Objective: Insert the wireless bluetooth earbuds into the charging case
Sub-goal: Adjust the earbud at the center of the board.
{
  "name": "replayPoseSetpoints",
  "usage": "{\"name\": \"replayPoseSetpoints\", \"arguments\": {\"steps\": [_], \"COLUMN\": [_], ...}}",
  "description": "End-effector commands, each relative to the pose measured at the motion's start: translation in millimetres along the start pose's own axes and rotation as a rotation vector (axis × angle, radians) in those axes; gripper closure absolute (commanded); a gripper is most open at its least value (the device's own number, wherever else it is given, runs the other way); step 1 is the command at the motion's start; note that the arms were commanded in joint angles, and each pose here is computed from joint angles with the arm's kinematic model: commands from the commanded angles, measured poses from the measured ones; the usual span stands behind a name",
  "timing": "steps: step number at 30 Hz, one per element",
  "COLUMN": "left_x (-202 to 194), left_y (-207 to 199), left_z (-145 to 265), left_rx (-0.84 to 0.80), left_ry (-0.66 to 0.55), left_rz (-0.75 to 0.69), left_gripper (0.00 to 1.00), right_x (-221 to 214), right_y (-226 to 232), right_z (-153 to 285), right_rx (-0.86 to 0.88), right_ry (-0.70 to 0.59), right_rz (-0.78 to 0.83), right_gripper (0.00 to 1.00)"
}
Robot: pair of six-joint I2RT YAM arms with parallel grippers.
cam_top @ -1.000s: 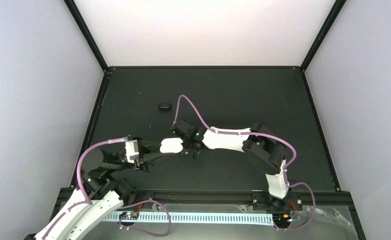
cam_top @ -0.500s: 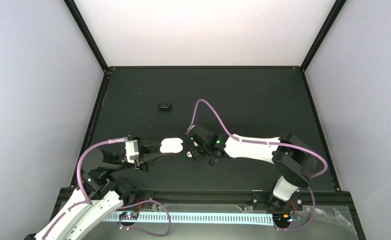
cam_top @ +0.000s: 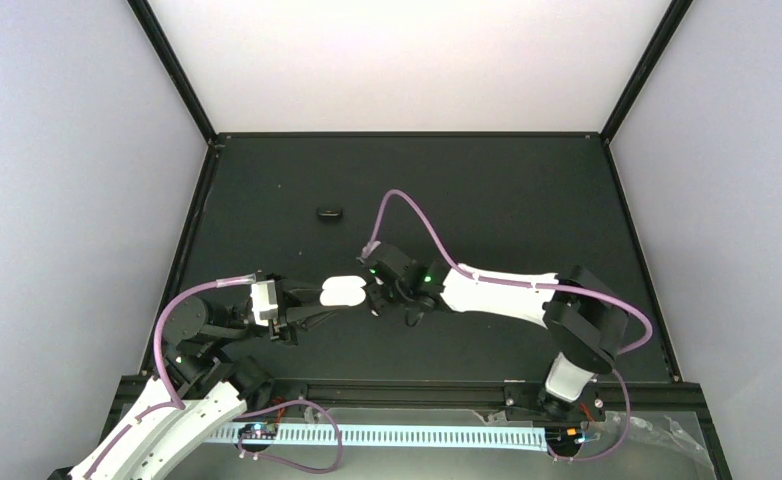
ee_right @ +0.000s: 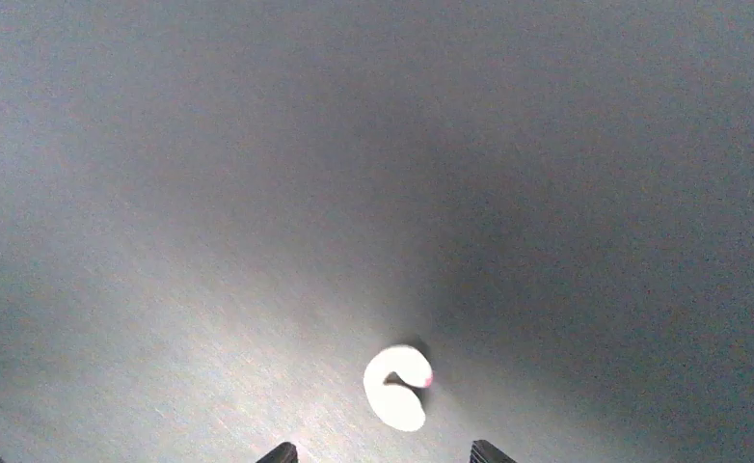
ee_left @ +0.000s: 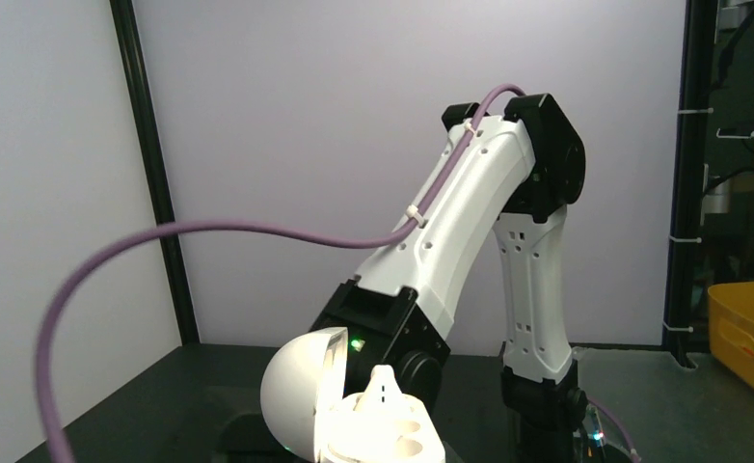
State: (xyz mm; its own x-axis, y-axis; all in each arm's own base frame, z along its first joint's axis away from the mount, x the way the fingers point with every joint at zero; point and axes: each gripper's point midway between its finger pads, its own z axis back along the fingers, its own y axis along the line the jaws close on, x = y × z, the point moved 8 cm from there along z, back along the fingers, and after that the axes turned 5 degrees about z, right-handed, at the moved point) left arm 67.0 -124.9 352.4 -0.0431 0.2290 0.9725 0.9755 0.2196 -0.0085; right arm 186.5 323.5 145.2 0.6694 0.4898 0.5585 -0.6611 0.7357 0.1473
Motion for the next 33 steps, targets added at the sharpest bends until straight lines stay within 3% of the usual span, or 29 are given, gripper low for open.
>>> {"name": "replayPoseSetpoints", "arguments": {"steps": [1,9,33], "left_x": [2,4,3], "left_y": [0,0,0], "left_z": [1,2,2], "left_rx": [0.009,0.013,0.01], "left_ry": [-0.013,-0.018,-0.017], "left_rz": [-0.008,-0.014,-0.015], "left_gripper": [0.99,0.98,0.98], "right_x": [24,28,14], "right_y": [16,16,22], "right_z": [-8,-35,-53], "right_rx": [-0.008,-0.079,-0.014], "right_ry": [-0.029,0.068,0.129], "right_rz": [0.048,0.028,0.028], "right_gripper": [0.54,0.56,0.62]}}
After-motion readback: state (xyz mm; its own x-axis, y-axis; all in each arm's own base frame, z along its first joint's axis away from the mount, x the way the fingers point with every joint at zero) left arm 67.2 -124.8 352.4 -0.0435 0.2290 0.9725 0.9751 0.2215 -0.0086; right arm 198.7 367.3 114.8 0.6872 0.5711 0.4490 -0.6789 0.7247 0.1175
